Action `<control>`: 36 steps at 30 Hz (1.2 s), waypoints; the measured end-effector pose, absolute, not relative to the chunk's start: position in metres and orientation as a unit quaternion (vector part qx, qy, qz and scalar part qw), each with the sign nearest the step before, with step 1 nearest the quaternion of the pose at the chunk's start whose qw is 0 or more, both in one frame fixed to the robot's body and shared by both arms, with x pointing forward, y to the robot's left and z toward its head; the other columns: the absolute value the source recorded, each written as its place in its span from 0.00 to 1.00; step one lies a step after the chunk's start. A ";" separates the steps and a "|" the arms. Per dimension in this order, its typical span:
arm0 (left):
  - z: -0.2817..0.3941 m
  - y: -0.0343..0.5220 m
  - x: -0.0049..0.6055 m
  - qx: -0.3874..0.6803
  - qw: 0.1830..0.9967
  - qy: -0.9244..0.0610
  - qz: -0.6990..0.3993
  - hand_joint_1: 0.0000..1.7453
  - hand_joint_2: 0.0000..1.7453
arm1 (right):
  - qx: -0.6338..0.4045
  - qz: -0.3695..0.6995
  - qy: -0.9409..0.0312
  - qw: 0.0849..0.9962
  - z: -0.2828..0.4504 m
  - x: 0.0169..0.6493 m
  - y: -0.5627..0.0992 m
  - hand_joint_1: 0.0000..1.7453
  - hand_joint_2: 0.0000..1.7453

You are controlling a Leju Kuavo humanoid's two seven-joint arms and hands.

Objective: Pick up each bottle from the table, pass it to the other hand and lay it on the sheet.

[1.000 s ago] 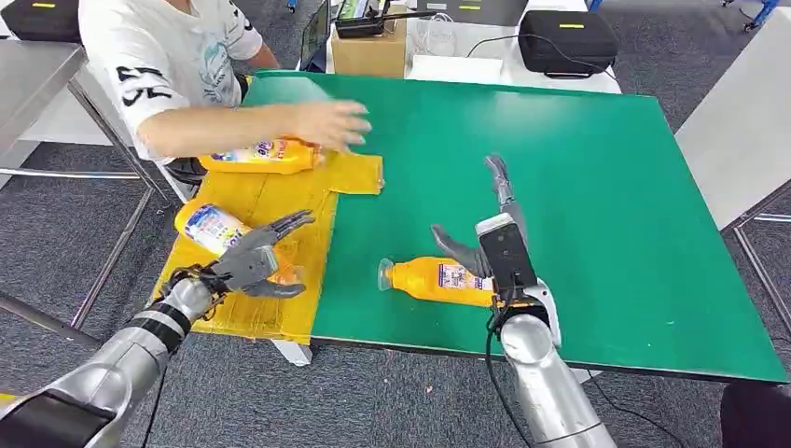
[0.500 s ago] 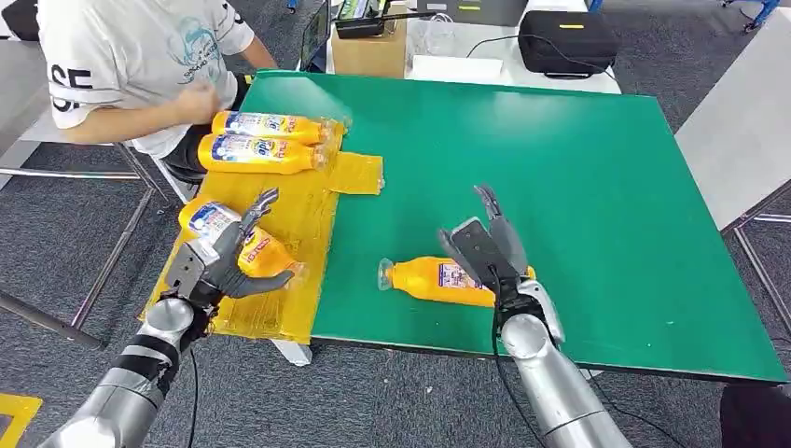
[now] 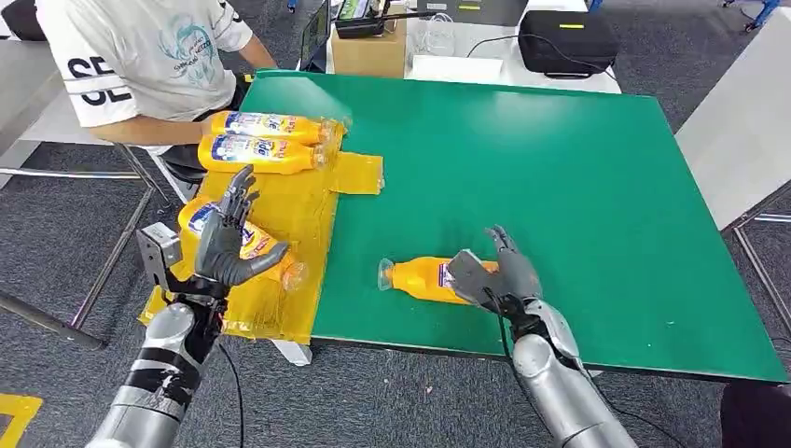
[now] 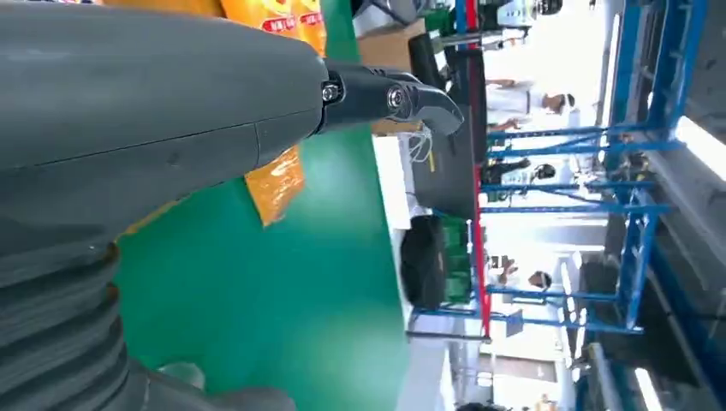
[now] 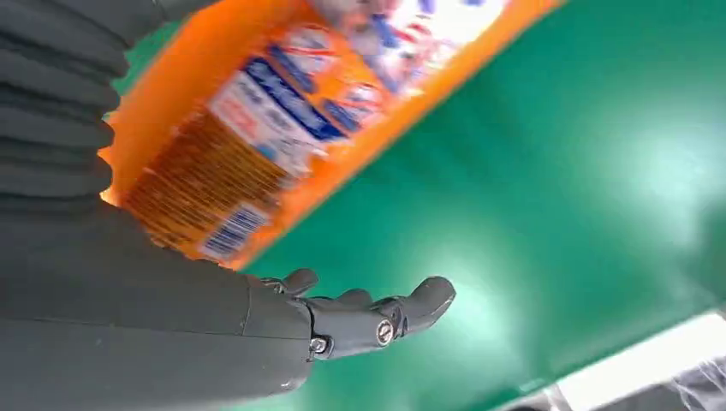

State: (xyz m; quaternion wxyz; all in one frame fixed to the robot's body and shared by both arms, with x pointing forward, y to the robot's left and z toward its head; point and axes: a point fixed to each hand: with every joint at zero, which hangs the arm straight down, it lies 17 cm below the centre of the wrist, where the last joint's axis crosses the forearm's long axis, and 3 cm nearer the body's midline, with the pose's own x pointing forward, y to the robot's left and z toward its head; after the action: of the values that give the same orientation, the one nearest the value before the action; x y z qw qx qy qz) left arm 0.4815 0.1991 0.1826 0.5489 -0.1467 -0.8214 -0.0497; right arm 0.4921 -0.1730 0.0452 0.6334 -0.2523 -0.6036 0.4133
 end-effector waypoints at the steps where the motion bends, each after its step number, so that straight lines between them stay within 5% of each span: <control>1: 0.184 0.198 0.481 -0.147 0.548 -0.822 -0.049 0.00 1.00 | -0.254 0.416 -0.601 0.634 0.042 0.491 -0.175 0.00 1.00; 11: 0.191 0.193 0.481 -0.166 0.542 -0.823 -0.033 0.00 1.00 | -0.263 0.493 -0.540 0.629 0.017 0.486 -0.192 0.00 1.00; 12: 0.192 0.192 0.482 -0.170 0.541 -0.823 -0.033 0.00 1.00 | -0.258 0.513 -0.526 0.627 0.012 0.486 -0.194 0.09 1.00; 13: 0.194 0.191 0.482 -0.174 0.539 -0.824 -0.033 0.00 1.00 | -0.250 0.533 -0.514 0.624 0.007 0.485 -0.197 0.39 1.00; 14: 0.195 0.190 0.483 -0.178 0.537 -0.824 -0.035 0.00 1.00 | -0.238 0.552 -0.504 0.620 0.005 0.487 -0.199 0.39 1.00; 15: 0.195 0.189 0.484 -0.183 0.536 -0.823 -0.036 0.00 1.00 | -0.226 0.568 -0.495 0.617 0.003 0.489 -0.201 0.83 1.00; 18: 0.199 0.185 0.488 -0.199 0.532 -0.822 -0.036 0.00 1.00 | -0.198 0.610 -0.469 0.608 0.001 0.495 -0.209 1.00 1.00; 25: 0.202 0.173 0.500 -0.227 0.530 -0.816 -0.037 0.00 1.00 | -0.134 0.689 -0.392 0.594 0.012 0.509 -0.230 1.00 1.00; 36: 0.203 0.159 0.509 -0.246 0.535 -0.807 -0.042 0.00 1.00 | -0.173 0.741 -0.319 0.565 0.044 0.537 -0.264 1.00 1.00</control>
State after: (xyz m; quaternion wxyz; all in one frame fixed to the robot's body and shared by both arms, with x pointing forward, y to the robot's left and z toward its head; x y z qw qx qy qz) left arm 0.5093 0.1590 0.2026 0.5348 -0.2463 -0.8072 -0.0423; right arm 0.5371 -0.2637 0.0444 0.5649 -0.1730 -0.3193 0.7409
